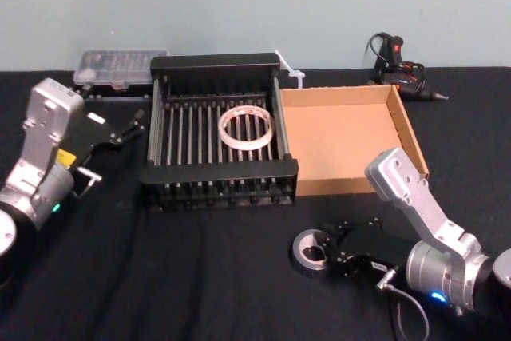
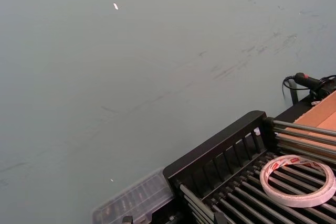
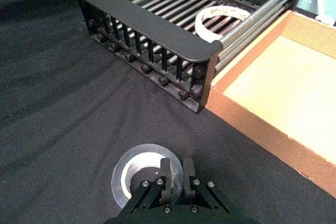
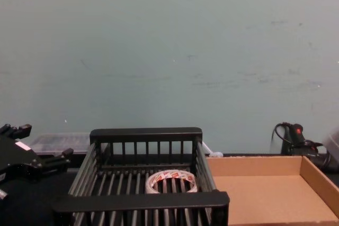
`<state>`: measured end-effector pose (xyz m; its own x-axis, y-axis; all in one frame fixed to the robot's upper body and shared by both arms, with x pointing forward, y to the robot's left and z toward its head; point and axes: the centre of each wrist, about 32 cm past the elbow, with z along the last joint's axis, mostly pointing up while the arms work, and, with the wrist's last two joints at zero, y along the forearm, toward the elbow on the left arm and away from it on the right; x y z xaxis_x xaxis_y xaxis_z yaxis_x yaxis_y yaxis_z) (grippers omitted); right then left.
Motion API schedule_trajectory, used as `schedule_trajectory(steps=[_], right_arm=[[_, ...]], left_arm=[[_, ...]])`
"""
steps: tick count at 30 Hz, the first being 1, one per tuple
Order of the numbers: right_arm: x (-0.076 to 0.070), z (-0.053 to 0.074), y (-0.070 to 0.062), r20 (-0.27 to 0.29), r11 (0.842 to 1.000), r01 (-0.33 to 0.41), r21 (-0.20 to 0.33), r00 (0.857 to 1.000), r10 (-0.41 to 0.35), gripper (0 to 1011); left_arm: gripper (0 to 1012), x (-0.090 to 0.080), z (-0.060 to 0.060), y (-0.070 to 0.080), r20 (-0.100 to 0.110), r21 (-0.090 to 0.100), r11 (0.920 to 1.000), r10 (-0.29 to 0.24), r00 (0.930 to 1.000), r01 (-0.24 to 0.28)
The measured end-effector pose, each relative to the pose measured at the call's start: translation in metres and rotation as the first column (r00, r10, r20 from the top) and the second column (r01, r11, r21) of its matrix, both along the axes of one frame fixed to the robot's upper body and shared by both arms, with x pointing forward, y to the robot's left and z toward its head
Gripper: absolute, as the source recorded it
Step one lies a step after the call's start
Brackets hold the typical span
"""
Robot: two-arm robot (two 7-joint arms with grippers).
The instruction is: Pick up the white tape and place it into the black box , Pick up the silver tape and place it into the brown box.
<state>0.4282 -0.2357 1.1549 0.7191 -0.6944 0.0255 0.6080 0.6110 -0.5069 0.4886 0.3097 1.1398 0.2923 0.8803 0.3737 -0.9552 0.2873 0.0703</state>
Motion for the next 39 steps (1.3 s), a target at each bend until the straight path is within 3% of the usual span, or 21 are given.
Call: schedule_trajectory(steps=[11, 23, 39], right_arm=[[-0.002, -0.001, -0.003, 0.037, 0.999, -0.038, 0.036, 0.999, 0.036, 144], [-0.005, 0.001, -0.007, 0.091, 0.992, -0.063, 0.111, 0.994, 0.053, 144], [-0.009, 0.001, -0.014, 0.16, 0.962, -0.07, 0.264, 0.987, 0.028, 144]], left_arm=[[1001, 0.0, 0.0, 0.0, 0.0, 0.0, 1.0, 0.0, 1.0, 0.0], [1001, 0.0, 0.0, 0.0, 0.0, 0.0, 1.0, 0.0, 1.0, 0.0], [1001, 0.0, 0.0, 0.0, 0.0, 0.0, 1.0, 0.0, 1.0, 0.0]])
